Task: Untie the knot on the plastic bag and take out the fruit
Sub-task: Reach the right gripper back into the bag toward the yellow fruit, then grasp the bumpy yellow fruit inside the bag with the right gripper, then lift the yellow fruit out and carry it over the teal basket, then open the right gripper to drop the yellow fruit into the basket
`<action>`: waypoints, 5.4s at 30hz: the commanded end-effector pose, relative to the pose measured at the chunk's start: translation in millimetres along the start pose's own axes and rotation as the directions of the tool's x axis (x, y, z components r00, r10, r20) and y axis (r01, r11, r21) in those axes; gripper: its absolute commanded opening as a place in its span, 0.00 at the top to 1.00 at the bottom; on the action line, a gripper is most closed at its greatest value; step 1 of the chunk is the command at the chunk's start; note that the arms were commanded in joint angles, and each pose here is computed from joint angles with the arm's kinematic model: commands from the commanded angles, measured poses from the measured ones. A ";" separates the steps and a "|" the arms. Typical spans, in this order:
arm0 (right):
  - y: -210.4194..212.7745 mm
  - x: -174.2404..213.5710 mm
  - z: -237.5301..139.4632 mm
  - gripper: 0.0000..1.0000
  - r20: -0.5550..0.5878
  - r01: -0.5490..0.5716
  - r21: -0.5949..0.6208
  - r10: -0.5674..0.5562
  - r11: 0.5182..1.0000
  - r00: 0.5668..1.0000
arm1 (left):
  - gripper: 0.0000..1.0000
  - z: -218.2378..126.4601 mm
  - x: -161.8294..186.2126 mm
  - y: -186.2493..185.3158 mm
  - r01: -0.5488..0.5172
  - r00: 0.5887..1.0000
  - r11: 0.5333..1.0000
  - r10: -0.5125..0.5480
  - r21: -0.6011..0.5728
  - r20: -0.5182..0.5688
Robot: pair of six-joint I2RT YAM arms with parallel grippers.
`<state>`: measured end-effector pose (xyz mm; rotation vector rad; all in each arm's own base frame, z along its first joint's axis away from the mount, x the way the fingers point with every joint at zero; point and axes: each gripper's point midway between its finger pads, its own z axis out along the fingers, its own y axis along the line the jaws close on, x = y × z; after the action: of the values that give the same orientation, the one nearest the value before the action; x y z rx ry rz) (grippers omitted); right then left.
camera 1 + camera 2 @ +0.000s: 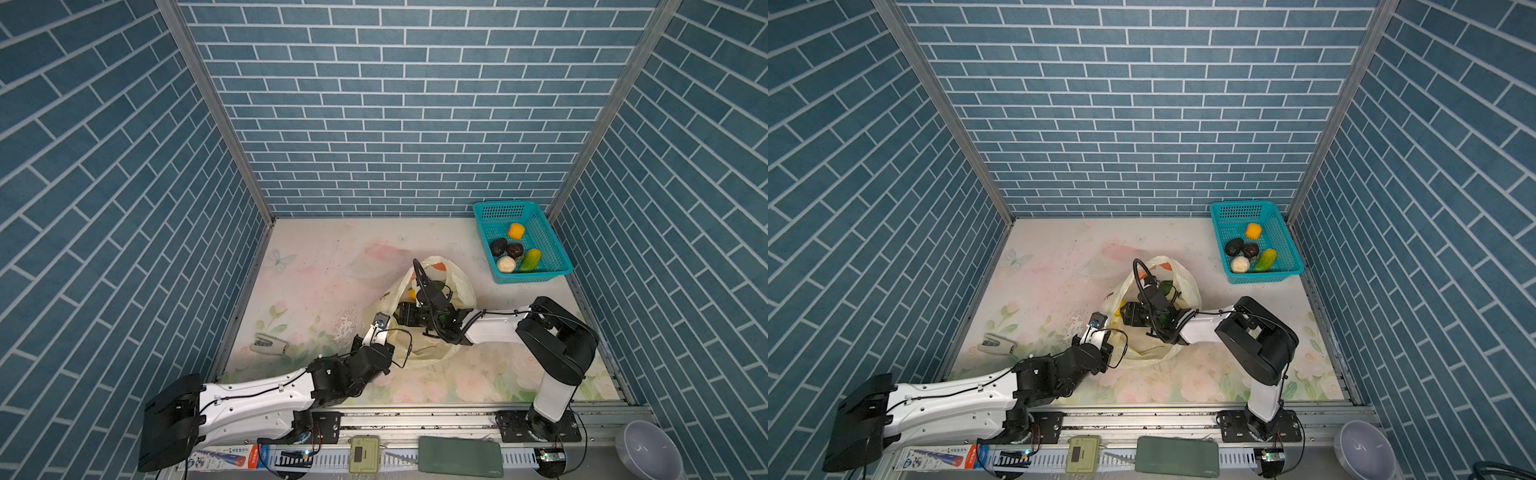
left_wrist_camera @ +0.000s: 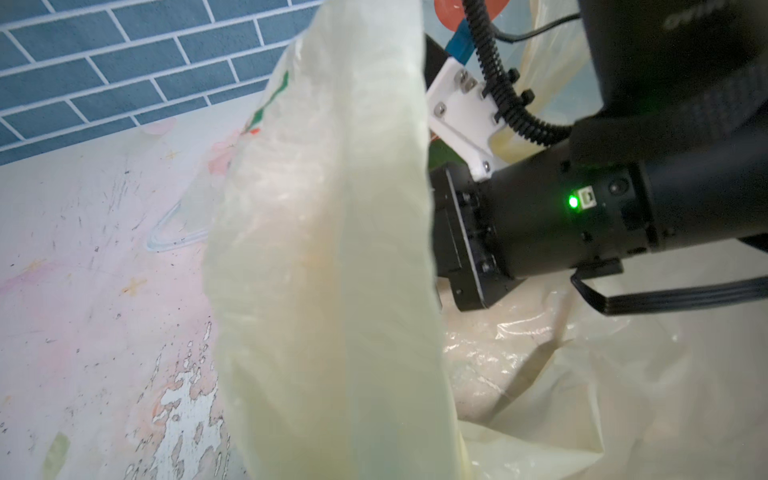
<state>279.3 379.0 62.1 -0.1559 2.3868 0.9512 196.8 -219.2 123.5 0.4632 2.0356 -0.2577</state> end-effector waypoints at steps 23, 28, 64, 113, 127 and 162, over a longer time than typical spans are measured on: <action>28.5 17.4 47.7 0.27 -0.142 0.080 -0.010 -0.081 0.997 0.987 | 1.00 -12.7 22.5 26.2 0.009 0.999 1.000 -0.009 -0.010 -0.037; 24.9 17.5 53.4 0.32 -0.174 0.090 0.037 -0.082 0.995 0.981 | 1.00 -13.9 24.6 25.3 0.008 0.999 1.000 -0.008 0.002 -0.046; 17.2 11.3 -71.7 0.46 -0.194 0.124 0.137 -0.096 0.983 0.976 | 1.00 0.2 6.8 -0.2 0.001 1.000 0.999 0.000 0.050 -0.029; 46.0 -81.5 -267.0 0.41 -0.059 0.099 0.043 -0.096 0.994 0.994 | 1.00 6.1 -13.6 3.1 -0.001 0.998 0.998 -0.003 -0.069 -0.064; -97.7 -218.3 -271.5 0.41 0.256 -0.153 0.208 0.098 0.966 0.962 | 1.00 -0.4 -15.8 11.4 0.028 0.997 0.994 -0.036 -0.105 -0.074; -342.9 -325.7 -234.1 0.22 0.365 -0.377 0.579 0.183 0.723 0.913 | 1.00 -3.3 -17.7 10.4 0.036 0.996 0.994 -0.044 -0.105 -0.078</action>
<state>562.3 -66.8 143.8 0.6433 2.3708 0.2056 204.6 -213.0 130.3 0.3919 2.1390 -0.1606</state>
